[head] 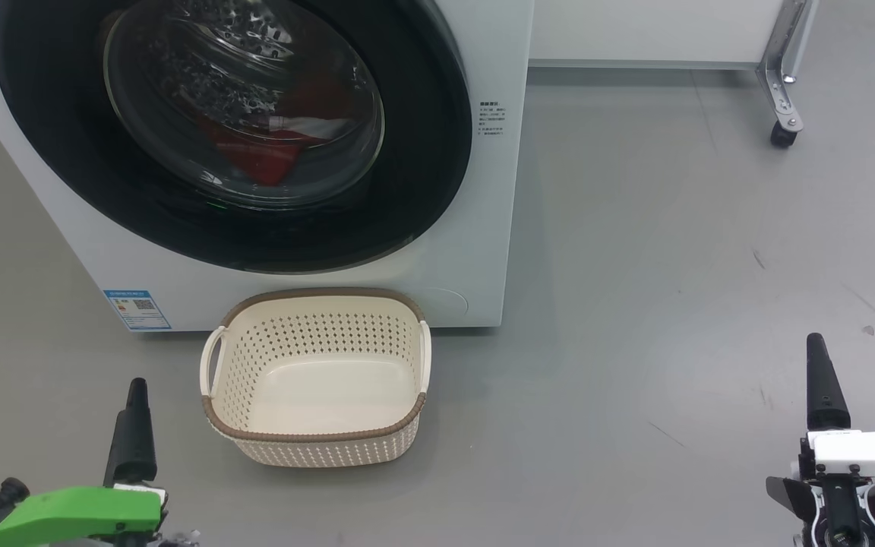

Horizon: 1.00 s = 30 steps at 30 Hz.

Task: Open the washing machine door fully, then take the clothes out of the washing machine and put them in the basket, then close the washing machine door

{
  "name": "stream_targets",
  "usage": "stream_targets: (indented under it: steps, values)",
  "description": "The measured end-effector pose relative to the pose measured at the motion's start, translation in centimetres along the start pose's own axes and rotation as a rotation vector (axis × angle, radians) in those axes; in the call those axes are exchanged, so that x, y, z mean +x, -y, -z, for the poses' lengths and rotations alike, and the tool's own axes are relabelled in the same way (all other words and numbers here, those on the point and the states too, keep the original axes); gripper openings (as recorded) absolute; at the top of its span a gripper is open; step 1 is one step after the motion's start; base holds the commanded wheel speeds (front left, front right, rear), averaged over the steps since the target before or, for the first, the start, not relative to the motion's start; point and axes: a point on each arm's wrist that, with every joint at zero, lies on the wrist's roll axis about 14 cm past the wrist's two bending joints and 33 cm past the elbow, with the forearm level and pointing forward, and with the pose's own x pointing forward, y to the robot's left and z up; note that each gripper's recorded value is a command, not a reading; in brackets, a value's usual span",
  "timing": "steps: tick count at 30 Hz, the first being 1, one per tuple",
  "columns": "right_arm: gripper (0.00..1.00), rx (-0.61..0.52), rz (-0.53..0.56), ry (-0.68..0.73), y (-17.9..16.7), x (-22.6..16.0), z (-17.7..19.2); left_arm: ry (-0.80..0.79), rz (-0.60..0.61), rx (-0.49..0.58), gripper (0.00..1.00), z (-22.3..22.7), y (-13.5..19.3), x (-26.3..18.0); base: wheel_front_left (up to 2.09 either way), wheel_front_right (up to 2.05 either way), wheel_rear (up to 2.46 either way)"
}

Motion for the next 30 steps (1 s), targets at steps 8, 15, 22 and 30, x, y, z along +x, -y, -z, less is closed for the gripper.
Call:
stream_targets:
  steps: [8, 15, 22, 30]
  values:
    - [1.0, -0.099, -0.045, 0.022, -1.3, 0.2, -0.3, 0.026, 0.029, 0.117, 1.0, -0.6, 0.8, 0.0, 0.0, 0.0, 0.0]
    - [1.0, -0.171, -0.081, 0.028, -2.3, 0.2, -0.1, 0.045, 0.057, 0.188, 1.0, -0.8, 1.6, -0.1, 0.0, 0.0, 0.0]
    - [1.0, -0.274, -0.117, 0.03, -3.2, 0.2, 0.1, 0.05, 0.102, 0.29, 1.0, -0.5, 2.8, -0.3, 0.0, 0.0, 0.0]
    - [1.0, -0.398, -0.157, 0.027, -4.0, 0.1, 0.9, 0.042, 0.138, 0.448, 1.0, 0.2, 3.5, -0.5, 0.0, 0.0, 0.0]
